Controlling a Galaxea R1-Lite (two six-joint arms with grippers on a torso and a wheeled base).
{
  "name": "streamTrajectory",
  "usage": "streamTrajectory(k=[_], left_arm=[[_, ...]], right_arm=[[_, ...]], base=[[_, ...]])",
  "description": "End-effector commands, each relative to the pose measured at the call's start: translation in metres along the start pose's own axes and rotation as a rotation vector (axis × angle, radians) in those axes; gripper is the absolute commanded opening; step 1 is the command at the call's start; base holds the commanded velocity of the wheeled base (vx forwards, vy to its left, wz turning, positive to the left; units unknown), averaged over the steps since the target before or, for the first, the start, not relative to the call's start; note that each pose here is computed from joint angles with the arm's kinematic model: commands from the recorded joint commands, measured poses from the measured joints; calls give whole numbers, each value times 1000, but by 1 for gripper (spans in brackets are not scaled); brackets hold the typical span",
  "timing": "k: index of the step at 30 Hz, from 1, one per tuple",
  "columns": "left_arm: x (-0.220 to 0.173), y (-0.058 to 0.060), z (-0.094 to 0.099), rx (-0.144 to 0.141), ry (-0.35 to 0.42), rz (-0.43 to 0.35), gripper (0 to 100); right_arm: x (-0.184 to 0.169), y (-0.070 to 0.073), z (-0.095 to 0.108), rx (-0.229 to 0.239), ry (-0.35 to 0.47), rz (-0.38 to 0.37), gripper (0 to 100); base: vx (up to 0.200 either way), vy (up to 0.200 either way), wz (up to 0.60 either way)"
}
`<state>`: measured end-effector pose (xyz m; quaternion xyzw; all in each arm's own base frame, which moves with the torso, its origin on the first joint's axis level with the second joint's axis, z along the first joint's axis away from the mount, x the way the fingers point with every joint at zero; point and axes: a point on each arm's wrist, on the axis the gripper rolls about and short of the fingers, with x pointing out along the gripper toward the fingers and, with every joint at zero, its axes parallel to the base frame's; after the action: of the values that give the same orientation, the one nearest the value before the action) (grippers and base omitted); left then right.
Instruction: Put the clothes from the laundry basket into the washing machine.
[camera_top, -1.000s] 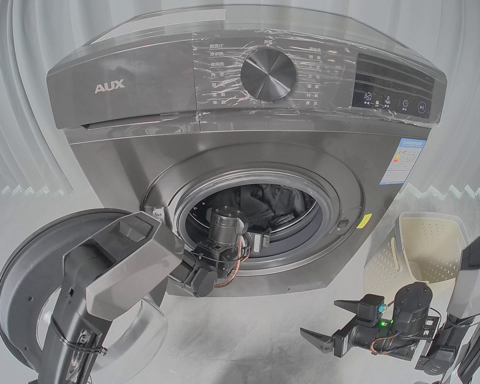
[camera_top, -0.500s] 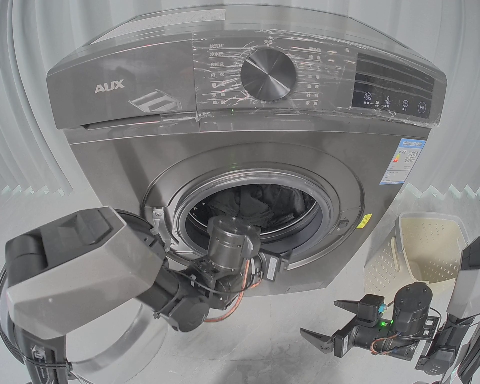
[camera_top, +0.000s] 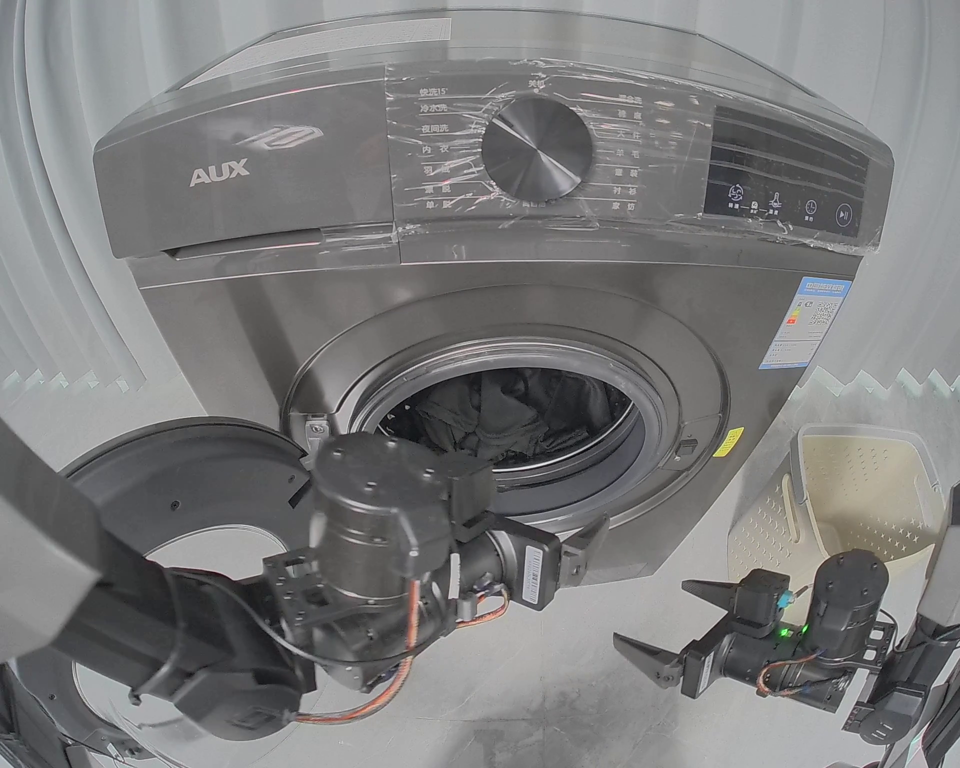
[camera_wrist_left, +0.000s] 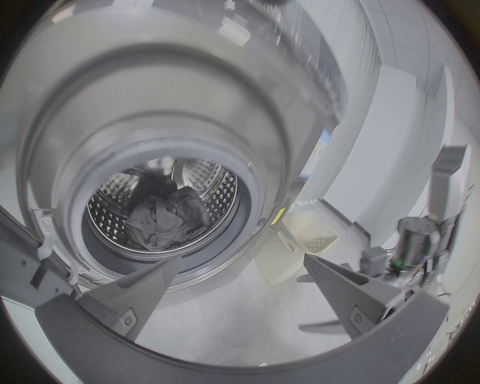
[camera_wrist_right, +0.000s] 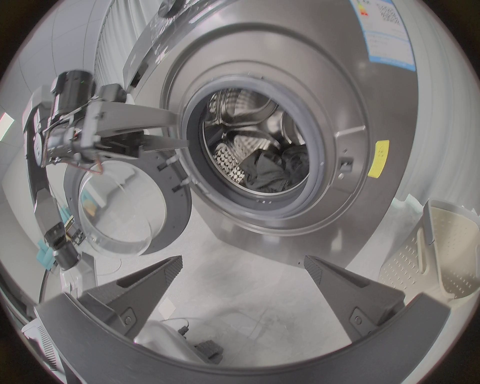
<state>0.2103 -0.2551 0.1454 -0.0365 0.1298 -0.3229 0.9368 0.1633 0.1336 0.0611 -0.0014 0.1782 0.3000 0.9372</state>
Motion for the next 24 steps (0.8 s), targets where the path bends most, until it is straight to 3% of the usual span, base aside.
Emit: streamTrajectory(k=[1, 5, 7, 9, 11, 16, 23, 24], left_arm=[[-80, 8, 30, -92, -121, -42, 100], [-119, 18, 33, -112, -165, -45, 100], [-131, 25, 38, -113, -198, -6, 100], [-142, 30, 40, -134, -225, 5, 100], [-151, 35, 31, -136, -207, 18, 100], [-163, 45, 11, -113, -162, 71, 100], [-174, 47, 14, -102, -200, 69, 100], [-176, 48, 14, -82, -207, 72, 100]], right_arm=[[-28, -16, 29, 28, -179, -68, 100], [-40, -27, 39, 50, -243, -129, 100], [-46, -31, 43, 50, -279, -153, 100], [-52, -31, 47, 49, -302, -155, 100], [-56, -31, 46, 50, -284, -160, 100], [-74, -29, 46, 40, -264, -170, 100], [-91, -32, 43, 50, -245, -203, 100], [-96, -33, 44, 52, -253, -213, 100]], base=[[0, 0, 0], [0, 0, 0], [0, 0, 0], [0, 0, 0], [0, 0, 0], [0, 0, 0], [0, 0, 0], [0, 0, 0]])
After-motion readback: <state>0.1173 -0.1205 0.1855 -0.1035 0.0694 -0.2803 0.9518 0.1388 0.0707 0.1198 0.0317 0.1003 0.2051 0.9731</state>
